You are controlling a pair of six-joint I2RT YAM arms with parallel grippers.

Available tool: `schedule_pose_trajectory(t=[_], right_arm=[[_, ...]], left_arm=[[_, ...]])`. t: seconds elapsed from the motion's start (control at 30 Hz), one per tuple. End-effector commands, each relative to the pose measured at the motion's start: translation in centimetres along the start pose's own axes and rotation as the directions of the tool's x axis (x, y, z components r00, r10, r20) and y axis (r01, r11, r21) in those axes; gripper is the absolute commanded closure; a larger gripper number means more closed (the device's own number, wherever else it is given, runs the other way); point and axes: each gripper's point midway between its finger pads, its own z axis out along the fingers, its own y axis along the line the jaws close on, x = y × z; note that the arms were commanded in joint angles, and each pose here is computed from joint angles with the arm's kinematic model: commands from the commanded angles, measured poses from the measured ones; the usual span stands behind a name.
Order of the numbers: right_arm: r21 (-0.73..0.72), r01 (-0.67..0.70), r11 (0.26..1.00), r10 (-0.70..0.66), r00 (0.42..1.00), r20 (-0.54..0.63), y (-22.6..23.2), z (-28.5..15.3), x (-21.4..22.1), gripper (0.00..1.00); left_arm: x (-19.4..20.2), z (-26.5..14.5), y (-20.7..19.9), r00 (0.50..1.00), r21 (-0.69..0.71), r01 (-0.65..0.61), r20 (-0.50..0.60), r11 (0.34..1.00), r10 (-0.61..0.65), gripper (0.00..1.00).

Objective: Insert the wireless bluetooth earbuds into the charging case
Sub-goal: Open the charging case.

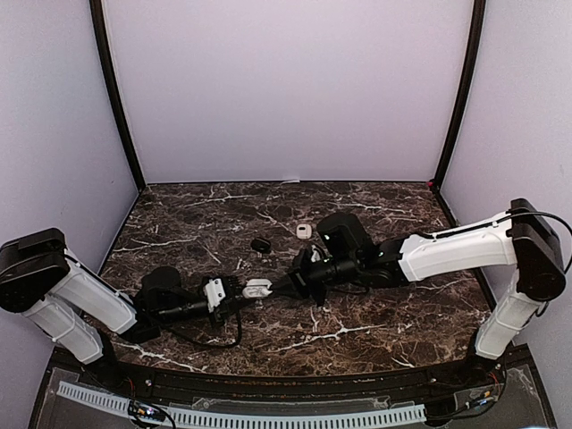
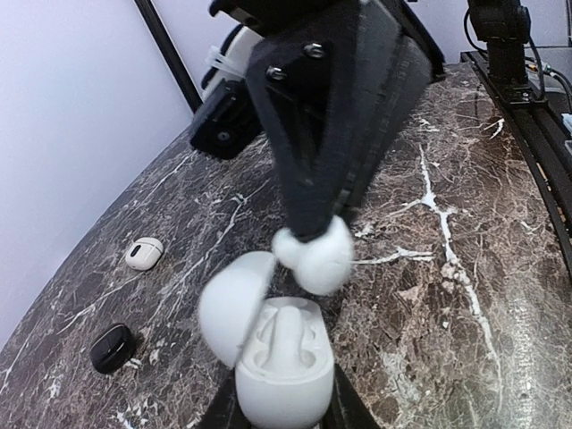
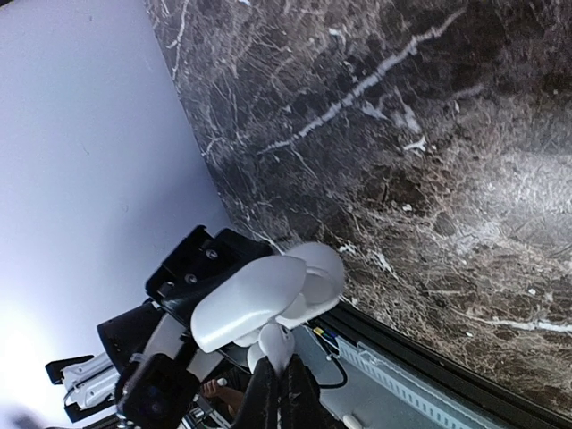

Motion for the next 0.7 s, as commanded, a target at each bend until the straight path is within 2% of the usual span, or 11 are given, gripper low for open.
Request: schedule_pose_trajectory(t=[0.0, 0.4, 0.57, 0.67], right_arm=[[-0.067, 0.028, 0.997, -0.024, 0.998, 0.06, 2.1, -1.2, -1.0, 1.0], [-0.065, 0.025, 0.998, -0.024, 0.999, 0.023, 2.2, -0.3, -0.8, 1.0], [-0.038, 0.029, 0.999, -0.028, 0.999, 0.029, 1.9, -0.4, -0.9, 1.0], [-0.032, 0.026, 0.999, -0.025, 0.999, 0.031, 1.9, -0.4, -0.9, 1.0]], left_arm=[[-0.7, -0.1, -1.0, 0.999, 0.043, -0.024, 0.027, 0.999, 0.023, 0.97], [-1.8, -0.2, -1.4, 0.995, 0.078, 0.069, 0.073, 0.995, -0.074, 0.96], [-2.7, -1.0, -0.6, 0.963, 0.122, 0.212, 0.145, 0.97, -0.228, 0.96], [-2.9, -1.4, -0.4, 0.947, 0.144, 0.24, 0.181, 0.96, -0.264, 0.96]])
